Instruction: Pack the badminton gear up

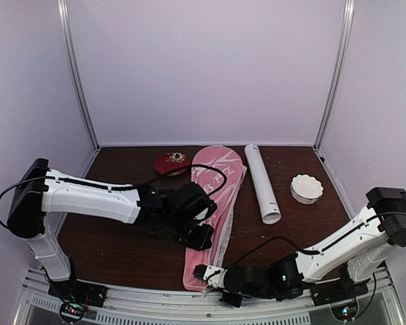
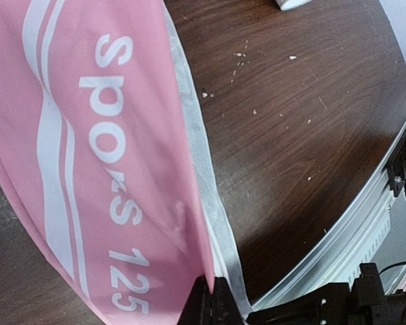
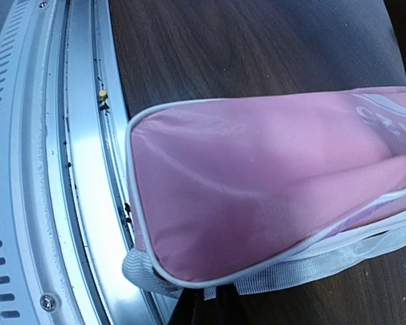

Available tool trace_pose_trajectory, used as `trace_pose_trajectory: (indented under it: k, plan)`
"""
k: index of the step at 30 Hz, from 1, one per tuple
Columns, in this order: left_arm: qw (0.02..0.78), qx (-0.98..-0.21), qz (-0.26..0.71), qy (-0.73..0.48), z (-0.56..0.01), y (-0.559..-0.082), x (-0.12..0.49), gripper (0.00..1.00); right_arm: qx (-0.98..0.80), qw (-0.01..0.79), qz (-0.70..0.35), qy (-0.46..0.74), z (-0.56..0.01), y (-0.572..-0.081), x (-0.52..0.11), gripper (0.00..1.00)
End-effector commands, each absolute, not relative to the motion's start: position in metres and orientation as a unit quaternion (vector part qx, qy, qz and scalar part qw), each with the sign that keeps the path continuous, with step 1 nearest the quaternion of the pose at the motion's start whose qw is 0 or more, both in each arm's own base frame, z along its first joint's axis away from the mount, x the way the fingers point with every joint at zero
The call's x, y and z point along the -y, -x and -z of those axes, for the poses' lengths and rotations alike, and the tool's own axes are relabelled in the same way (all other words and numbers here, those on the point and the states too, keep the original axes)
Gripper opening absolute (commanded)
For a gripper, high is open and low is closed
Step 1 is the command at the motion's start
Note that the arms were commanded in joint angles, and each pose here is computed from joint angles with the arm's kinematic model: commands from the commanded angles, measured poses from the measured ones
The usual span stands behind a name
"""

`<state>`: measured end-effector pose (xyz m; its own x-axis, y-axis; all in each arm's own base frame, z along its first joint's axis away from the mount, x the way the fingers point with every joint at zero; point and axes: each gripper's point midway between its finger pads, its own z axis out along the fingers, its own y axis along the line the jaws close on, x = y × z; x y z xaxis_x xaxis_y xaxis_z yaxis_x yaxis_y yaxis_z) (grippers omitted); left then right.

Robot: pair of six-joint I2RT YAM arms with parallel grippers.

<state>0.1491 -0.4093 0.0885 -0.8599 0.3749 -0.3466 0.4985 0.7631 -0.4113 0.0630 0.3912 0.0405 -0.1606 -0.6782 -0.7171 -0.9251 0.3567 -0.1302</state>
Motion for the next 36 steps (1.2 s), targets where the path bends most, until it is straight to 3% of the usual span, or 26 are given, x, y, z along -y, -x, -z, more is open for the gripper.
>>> trace_pose_trajectory:
  k: [1, 12, 22, 28, 33, 36]
  plan:
    - [0.081, -0.9, 0.339, -0.264, -0.114, -0.115, 0.433, 0.0, -0.724, 0.452, -0.174, 0.491, -0.088, -0.097, -0.413, 0.0]
    - [0.069, -0.905, 0.342, -0.243, -0.1, -0.119, 0.426, 0.0, -0.736, 0.431, -0.194, 0.484, -0.067, -0.126, -0.41, 0.01]
    - [0.083, -0.929, 0.289, -0.216, -0.08, -0.139, 0.395, 0.01, -0.75, 0.382, -0.188, 0.506, -0.064, -0.115, -0.387, 0.33]
    - [0.102, -0.923, 0.285, -0.237, -0.084, -0.146, 0.392, 0.35, -0.772, 0.368, -0.216, 0.47, -0.069, -0.123, -0.366, 0.34]
    - [0.132, -0.903, 0.325, -0.247, -0.104, -0.161, 0.393, 0.44, -0.789, 0.348, -0.227, 0.452, -0.066, -0.13, -0.35, 0.33]
    - [0.148, -0.898, 0.331, -0.249, -0.11, -0.173, 0.388, 0.45, -0.807, 0.342, -0.233, 0.422, -0.064, -0.141, -0.343, 0.24]
